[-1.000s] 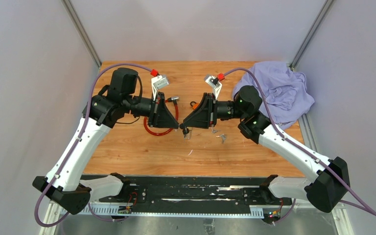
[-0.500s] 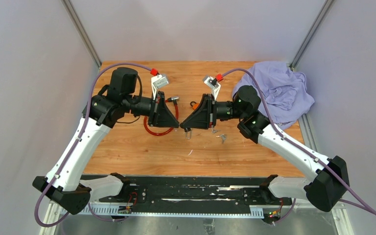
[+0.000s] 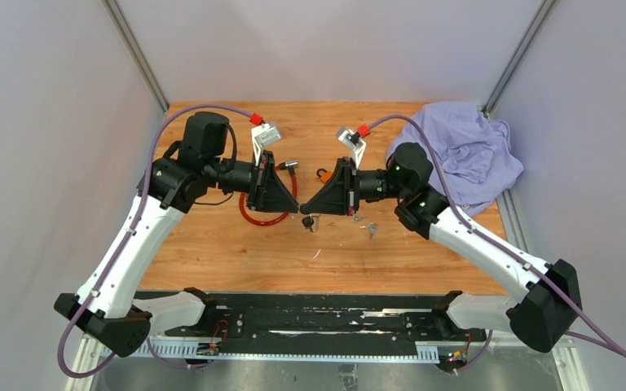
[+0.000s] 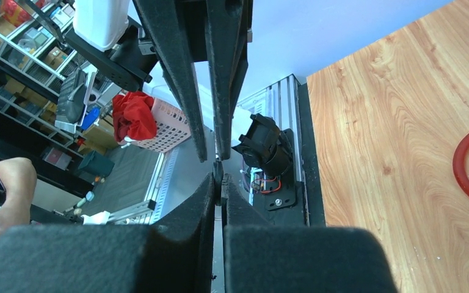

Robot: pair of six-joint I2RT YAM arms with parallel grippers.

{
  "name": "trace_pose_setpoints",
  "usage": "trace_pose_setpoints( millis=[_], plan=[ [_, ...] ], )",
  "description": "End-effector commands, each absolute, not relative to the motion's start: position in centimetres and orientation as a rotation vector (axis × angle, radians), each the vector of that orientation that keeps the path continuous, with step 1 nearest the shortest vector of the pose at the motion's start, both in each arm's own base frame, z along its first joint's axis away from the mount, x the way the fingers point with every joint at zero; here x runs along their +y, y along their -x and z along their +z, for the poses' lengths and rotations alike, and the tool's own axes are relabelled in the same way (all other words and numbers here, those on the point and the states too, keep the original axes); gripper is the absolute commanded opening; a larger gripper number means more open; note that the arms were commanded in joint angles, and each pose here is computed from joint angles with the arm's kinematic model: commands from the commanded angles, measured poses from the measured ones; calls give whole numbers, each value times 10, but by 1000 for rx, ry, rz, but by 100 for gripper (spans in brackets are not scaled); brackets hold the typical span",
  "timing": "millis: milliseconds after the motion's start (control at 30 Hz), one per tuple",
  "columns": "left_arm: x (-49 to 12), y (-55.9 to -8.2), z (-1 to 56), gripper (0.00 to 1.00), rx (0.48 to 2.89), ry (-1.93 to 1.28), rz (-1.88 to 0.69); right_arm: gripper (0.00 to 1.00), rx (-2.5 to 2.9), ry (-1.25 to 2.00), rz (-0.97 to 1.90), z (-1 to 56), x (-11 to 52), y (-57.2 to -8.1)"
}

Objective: Unlock with the key
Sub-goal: Pick up the key from the center of the board.

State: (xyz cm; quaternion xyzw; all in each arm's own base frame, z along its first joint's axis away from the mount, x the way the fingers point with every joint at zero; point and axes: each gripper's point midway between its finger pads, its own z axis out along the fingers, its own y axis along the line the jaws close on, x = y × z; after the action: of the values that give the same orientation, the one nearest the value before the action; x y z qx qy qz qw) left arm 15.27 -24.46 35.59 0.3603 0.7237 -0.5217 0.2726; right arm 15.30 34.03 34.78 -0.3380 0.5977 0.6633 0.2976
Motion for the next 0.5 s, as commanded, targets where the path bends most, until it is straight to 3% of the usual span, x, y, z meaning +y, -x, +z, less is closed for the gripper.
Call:
trace_pose_setpoints(
  millis=[0, 100, 133, 200, 333, 467],
  plan=[
    [-239, -156, 362, 39, 1900, -972, -1340, 1, 1609, 874, 1754, 351, 336, -155],
    [-234, -173, 351, 85, 1938, -959, -1205, 1, 1678, 832, 1722, 343, 330, -164],
    [-231, -182, 346, 93, 1957, -949, -1142, 1, 1713, 813, 1700, 338, 326, -168],
    [-223, -201, 335, 100, 1990, -945, -1004, 1, 1794, 748, 1638, 325, 315, -180],
    [-210, -250, 302, 98, 2065, -956, -727, 1, 1959, 563, 1471, 297, 280, -209],
    [-215, -281, 259, 98, 2059, -1163, -636, 1, 2106, 358, 1243, 266, 236, -234]
  ],
)
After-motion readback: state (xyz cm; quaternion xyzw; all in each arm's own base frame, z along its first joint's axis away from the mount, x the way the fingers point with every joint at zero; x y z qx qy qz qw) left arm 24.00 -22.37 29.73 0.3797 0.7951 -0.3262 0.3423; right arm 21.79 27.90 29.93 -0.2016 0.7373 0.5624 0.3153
